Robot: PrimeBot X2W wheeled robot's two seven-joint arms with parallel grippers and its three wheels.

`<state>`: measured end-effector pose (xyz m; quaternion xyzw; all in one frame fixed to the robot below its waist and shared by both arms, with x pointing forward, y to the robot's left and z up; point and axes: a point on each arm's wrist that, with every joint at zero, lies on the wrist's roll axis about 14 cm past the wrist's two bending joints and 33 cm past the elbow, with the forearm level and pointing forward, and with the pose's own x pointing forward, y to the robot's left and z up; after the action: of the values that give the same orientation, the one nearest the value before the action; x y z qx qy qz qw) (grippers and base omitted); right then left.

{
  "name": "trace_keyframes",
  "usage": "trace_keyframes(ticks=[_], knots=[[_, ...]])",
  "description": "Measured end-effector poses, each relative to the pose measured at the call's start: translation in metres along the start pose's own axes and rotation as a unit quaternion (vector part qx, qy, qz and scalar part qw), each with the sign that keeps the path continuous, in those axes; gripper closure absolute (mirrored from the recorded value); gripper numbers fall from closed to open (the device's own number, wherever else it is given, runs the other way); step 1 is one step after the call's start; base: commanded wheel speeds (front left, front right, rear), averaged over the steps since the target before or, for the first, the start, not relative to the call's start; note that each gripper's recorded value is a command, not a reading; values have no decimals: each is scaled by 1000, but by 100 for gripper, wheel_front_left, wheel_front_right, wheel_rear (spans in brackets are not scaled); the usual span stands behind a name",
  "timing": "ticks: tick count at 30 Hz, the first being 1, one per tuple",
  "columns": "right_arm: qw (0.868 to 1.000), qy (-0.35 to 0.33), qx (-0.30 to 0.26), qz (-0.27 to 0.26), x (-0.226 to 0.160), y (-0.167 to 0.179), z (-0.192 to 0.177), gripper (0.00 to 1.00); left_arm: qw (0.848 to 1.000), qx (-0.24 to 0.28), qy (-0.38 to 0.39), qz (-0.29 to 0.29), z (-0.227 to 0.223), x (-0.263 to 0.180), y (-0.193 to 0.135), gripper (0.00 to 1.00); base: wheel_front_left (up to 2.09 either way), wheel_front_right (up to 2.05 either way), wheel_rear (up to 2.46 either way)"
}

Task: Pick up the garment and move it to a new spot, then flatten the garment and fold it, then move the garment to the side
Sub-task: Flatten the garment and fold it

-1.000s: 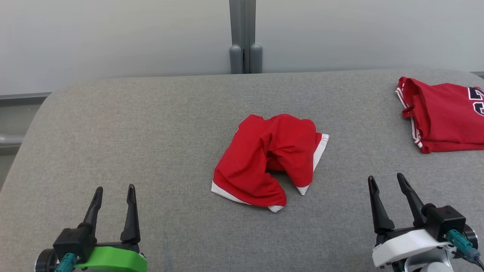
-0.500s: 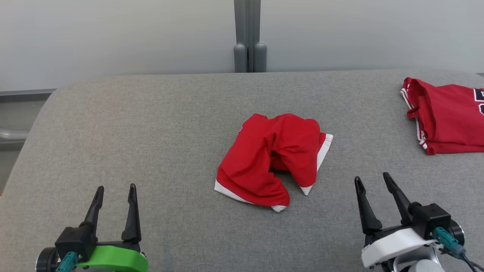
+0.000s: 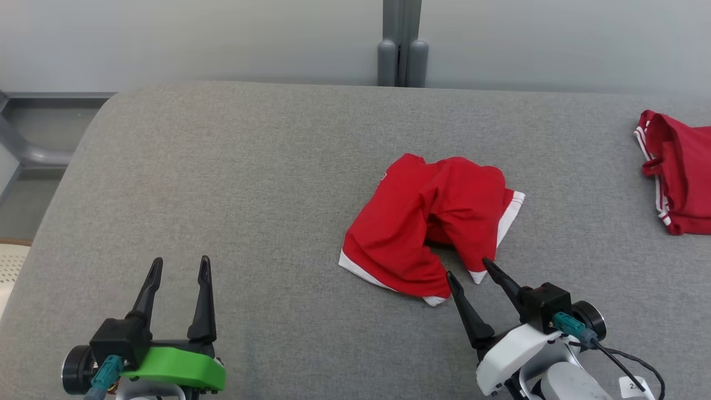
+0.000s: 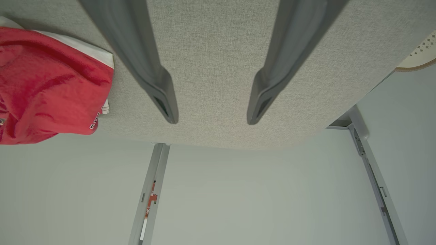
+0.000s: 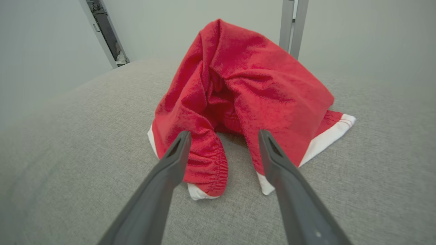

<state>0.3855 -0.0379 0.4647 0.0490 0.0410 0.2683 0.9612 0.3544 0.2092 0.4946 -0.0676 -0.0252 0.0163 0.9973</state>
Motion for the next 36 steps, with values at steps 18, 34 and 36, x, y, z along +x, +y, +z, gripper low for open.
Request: trace_keyframes(ticks=[18,34,36], knots=[[991,120,57,25,36,13,-74,100,999,11,20,49,-10,-6,30,0,0,0,0],[990,32,7,-135,-52,-101,-19,100,1000,-2,25,-19,-18,17,-14,0,0,0,0],[986,33,4,-163,-72,-115,-19,100,999,-4,25,-32,-19,21,-23,0,0,0,0]])
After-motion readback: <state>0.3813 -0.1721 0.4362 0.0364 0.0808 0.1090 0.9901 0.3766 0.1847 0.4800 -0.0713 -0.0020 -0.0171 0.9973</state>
